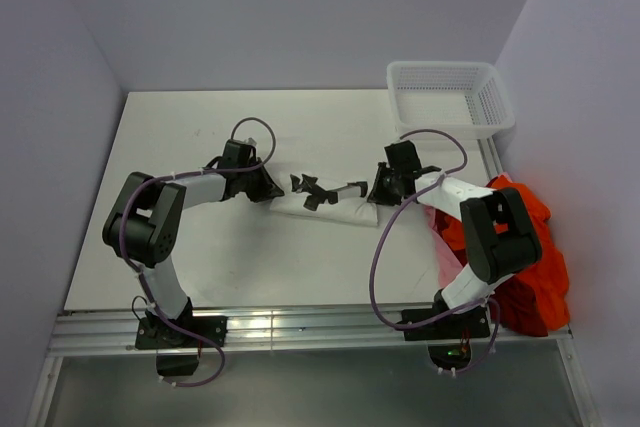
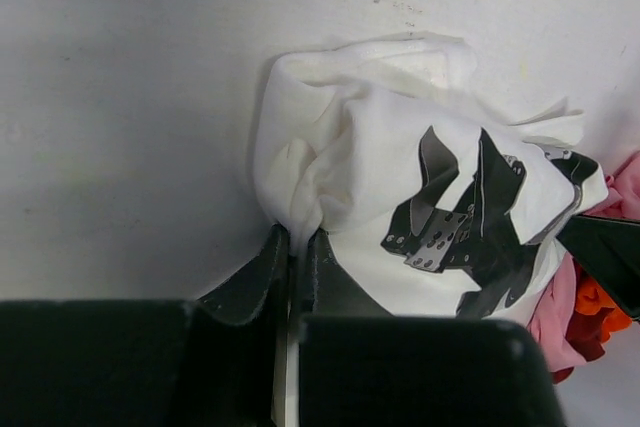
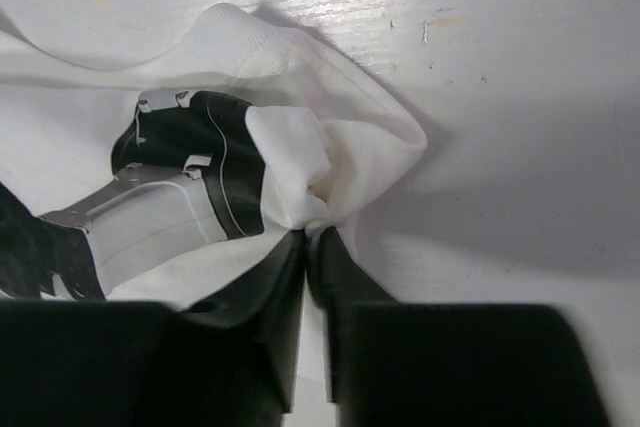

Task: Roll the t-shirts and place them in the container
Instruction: Place the rolled tshirt into the container

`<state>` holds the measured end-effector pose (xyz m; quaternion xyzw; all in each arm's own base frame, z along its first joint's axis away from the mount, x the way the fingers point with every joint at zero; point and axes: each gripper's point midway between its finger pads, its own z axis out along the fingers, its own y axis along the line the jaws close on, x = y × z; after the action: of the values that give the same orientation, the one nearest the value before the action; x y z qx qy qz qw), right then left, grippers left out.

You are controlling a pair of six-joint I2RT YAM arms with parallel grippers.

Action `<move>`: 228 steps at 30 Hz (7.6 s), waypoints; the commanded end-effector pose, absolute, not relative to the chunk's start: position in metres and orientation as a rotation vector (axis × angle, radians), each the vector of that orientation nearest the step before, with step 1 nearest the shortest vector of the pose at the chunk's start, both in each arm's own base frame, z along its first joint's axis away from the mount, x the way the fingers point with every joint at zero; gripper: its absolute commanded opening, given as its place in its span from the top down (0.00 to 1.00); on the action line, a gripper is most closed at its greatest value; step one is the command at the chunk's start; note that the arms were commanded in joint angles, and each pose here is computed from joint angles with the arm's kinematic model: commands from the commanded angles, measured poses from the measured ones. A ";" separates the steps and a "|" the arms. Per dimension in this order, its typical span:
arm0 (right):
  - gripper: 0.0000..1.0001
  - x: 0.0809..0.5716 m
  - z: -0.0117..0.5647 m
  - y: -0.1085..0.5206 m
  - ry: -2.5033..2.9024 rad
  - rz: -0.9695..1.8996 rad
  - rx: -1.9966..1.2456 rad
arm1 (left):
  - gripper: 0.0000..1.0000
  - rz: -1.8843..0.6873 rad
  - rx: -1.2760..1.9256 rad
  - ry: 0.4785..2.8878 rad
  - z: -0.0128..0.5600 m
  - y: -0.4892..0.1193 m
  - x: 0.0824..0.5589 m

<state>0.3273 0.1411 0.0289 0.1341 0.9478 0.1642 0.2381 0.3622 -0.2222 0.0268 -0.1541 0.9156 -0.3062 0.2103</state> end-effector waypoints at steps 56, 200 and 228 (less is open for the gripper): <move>1.00 0.478 0.190 0.078 2.164 0.378 0.460 | 1.00 -0.990 -0.154 2.055 0.248 -0.326 0.435; 0.70 0.410 0.131 0.010 2.451 0.131 0.535 | 0.55 -0.509 0.007 2.593 0.123 -0.385 0.396; 1.00 0.373 0.049 0.002 2.611 -0.105 0.592 | 0.89 -0.535 0.048 2.617 0.111 -0.392 0.391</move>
<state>0.3663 0.0101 0.0467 0.2087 0.9531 -0.0089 0.2188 0.3919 -0.3897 0.1048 0.0060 0.9554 -0.1886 0.2274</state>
